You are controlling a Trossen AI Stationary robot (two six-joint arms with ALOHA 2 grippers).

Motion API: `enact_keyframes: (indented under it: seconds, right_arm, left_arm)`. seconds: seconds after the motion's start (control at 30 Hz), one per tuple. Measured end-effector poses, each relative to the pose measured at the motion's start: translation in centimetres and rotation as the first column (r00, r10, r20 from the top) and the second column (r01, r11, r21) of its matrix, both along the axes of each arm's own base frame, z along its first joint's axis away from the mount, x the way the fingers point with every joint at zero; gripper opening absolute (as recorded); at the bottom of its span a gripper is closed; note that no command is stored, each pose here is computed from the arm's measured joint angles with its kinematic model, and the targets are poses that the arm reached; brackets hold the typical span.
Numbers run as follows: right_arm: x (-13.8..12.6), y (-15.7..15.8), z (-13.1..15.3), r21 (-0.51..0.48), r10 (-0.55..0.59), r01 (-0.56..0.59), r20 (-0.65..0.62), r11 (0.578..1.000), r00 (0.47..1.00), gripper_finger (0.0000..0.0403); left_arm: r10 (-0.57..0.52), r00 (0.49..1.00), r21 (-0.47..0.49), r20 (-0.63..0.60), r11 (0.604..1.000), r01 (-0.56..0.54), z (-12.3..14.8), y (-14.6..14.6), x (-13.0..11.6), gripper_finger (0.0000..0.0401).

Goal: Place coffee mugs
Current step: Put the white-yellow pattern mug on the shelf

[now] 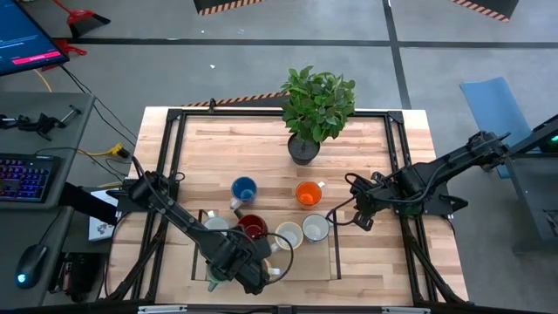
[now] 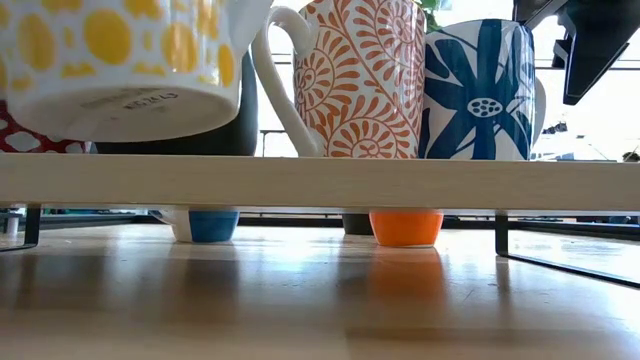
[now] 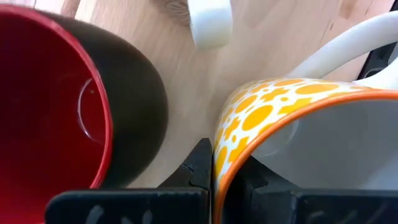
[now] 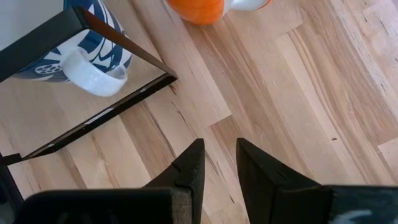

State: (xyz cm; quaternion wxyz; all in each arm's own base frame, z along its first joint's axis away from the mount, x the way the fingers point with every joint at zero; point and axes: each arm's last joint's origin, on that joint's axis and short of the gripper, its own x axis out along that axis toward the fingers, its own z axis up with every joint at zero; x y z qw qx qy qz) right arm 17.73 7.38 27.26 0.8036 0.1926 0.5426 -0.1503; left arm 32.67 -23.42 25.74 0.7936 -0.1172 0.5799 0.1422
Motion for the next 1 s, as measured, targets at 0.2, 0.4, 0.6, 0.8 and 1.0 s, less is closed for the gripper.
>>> enact_keyframes:
  seconds: [0.2, 0.4, 0.6, 0.8, 1.0]
  right_arm:
    - [0.0, 0.0, 0.0, 0.0, 0.0, 0.0, 0.0, 1.0, 1.0, 0.0071]
    - [0.01, 0.0, 0.01, 0.002, -0.003, 0.003, 0.001, 1.0, 1.0, 0.0071]
    - [0.01, 0.01, 0.0, 0.004, -0.009, 0.009, 0.002, 1.0, 1.0, 0.0071]
    - [0.01, 0.0, 0.01, 0.005, -0.01, 0.01, 0.002, 1.0, 1.0, 0.0071]
    - [0.01, 0.01, 0.0, 0.004, -0.01, 0.01, 0.002, 1.0, 1.0, 0.0071]
  left_arm:
    - [-0.019, 1.0, 0.009, -0.003, 1.0, 0.019, 0.0, 0.02, -0.02, 0.0008]
    - [0.054, 0.998, 0.025, -0.03, 0.998, -0.053, -0.07, 0.51, -0.23, 0.0008]
    - [0.053, 0.996, 0.039, -0.075, 0.998, -0.05, -0.14, 0.72, -0.59, 0.0008]
    - [0.048, 0.995, 0.02, -0.088, 0.999, -0.047, -0.15, 0.66, -0.61, 0.0012]
    - [0.048, 0.995, 0.02, -0.091, 0.999, -0.046, -0.16, 0.67, -0.63, 0.0036]
